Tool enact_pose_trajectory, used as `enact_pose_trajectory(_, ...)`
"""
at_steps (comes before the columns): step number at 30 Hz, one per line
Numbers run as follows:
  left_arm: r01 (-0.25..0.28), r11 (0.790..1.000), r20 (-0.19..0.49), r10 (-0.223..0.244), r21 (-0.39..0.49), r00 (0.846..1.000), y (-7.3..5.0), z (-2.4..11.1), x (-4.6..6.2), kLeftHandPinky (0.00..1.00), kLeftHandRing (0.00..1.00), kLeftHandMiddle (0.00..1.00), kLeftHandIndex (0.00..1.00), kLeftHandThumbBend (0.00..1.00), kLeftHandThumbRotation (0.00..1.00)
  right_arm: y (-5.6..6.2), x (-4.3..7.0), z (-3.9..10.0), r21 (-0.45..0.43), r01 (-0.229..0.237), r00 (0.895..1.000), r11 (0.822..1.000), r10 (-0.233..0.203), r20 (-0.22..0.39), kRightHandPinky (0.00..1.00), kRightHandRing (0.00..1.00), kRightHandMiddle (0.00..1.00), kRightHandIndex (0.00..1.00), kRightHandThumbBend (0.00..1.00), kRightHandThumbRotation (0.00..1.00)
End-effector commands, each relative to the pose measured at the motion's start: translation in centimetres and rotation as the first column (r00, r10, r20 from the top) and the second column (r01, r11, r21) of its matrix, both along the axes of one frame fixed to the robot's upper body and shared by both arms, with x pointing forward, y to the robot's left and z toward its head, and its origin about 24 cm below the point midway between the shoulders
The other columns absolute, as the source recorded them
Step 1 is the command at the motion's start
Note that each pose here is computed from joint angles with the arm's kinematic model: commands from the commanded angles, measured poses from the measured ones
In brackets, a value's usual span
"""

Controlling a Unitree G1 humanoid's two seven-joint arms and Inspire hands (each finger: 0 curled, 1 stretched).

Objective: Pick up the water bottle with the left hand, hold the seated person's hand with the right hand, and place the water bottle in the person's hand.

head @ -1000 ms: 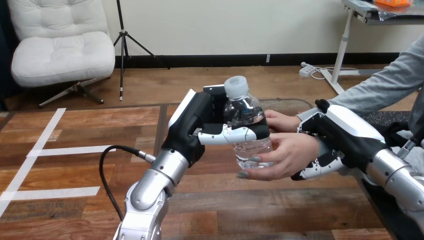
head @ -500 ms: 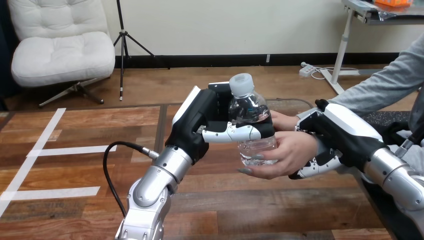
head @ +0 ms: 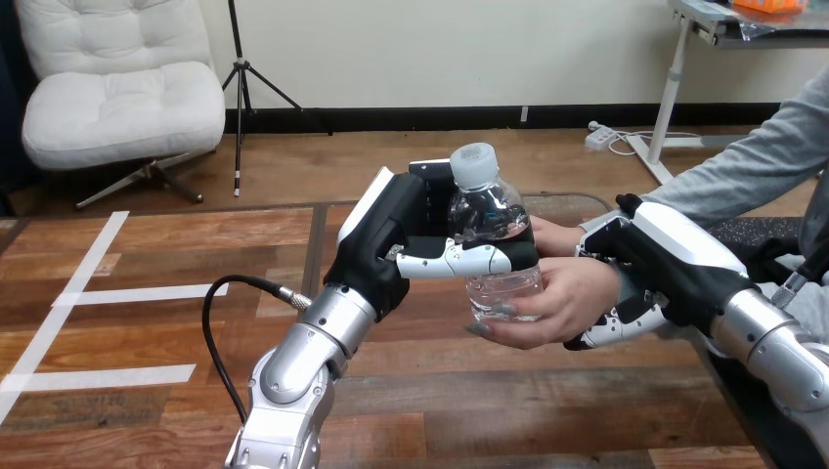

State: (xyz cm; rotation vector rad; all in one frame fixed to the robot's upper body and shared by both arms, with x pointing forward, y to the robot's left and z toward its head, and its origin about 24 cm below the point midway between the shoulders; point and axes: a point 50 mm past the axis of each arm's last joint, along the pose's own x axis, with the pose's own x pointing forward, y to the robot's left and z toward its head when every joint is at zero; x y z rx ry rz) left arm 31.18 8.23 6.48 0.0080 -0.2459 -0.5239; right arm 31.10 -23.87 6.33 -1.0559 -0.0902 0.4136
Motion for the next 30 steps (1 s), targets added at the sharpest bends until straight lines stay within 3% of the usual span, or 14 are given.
enact_pose_trajectory(1,0.034,0.999,0.099,-0.033,-0.015,0.995,-1.18,2.85,0.88,0.25,0.30,0.34,0.36,0.74,0.00,0.96,1.61,3.24,0.038,-0.012,0.991,0.999,0.007,0.137,0.22,0.24,0.29,0.30,0.82,0.00)
enact_pose_trajectory(30,0.057,0.998,0.097,-0.055,-0.020,0.994,-1.01,2.58,0.68,0.26,0.31,0.35,0.36,0.72,0.00,1.09,1.73,3.19,0.036,-0.019,0.990,0.999,0.013,0.143,0.20,0.23,0.28,0.30,0.81,0.00)
